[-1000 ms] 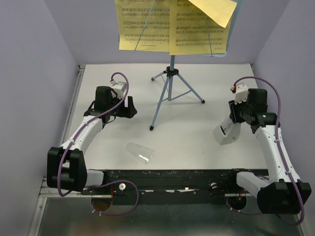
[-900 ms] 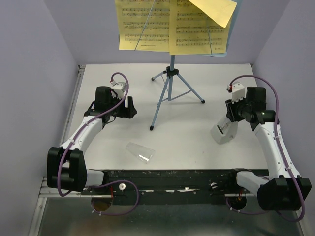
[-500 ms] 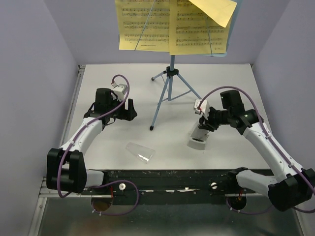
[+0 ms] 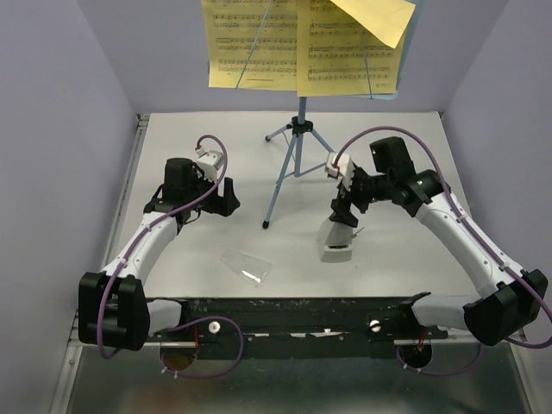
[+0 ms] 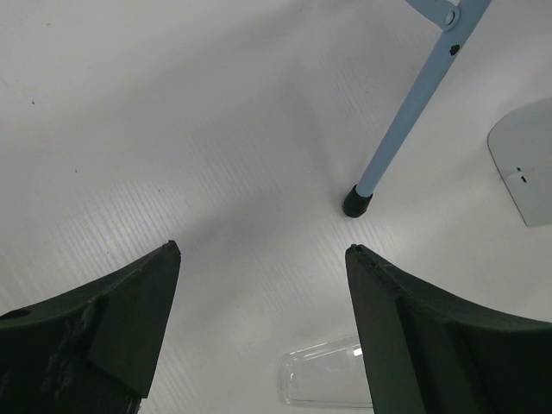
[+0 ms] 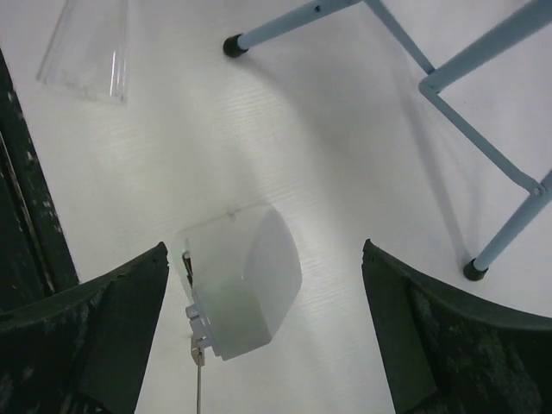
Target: Pack up the instrument practice props
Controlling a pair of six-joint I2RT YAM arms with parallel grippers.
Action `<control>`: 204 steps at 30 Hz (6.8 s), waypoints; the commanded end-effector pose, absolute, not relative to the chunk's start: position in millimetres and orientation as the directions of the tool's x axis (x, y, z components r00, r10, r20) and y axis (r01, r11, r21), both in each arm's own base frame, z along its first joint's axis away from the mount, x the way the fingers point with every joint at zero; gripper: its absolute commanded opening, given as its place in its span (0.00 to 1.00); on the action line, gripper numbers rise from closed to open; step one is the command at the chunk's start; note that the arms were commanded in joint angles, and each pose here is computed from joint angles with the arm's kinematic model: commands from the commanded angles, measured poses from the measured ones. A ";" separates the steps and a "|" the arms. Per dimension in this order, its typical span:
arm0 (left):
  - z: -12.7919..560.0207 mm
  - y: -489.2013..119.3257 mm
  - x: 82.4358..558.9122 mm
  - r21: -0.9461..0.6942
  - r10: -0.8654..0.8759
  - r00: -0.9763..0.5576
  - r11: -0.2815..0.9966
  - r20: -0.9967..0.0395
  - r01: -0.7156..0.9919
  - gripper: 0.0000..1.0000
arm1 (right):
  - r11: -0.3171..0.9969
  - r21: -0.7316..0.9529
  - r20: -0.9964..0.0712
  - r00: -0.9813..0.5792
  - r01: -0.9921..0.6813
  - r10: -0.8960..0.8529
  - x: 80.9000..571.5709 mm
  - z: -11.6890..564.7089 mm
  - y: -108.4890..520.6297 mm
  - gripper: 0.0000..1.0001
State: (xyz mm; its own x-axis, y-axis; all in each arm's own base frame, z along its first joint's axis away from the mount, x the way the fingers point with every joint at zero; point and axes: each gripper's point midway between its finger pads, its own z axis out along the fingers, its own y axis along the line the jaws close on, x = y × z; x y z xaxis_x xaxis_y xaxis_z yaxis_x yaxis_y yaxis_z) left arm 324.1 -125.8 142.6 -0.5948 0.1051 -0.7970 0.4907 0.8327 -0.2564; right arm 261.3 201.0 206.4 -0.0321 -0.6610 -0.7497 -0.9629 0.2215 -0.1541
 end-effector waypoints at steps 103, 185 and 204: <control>205.2 -366.7 252.8 0.040 0.419 0.194 -0.349 -0.887 0.936 0.71 | 0.360 0.108 -0.825 -0.285 -0.927 -0.487 226.4 160.4 170.9 0.69; 183.2 -359.0 281.0 0.100 0.469 0.172 -0.175 -0.866 0.980 0.00 | 0.302 0.105 -0.854 -0.241 -0.948 -0.461 287.4 155.1 208.9 0.07; 184.5 -365.9 298.3 0.203 0.468 0.250 -0.148 -0.848 0.968 0.00 | 0.249 0.152 -0.858 -0.253 -0.956 -0.446 283.8 161.8 232.6 0.02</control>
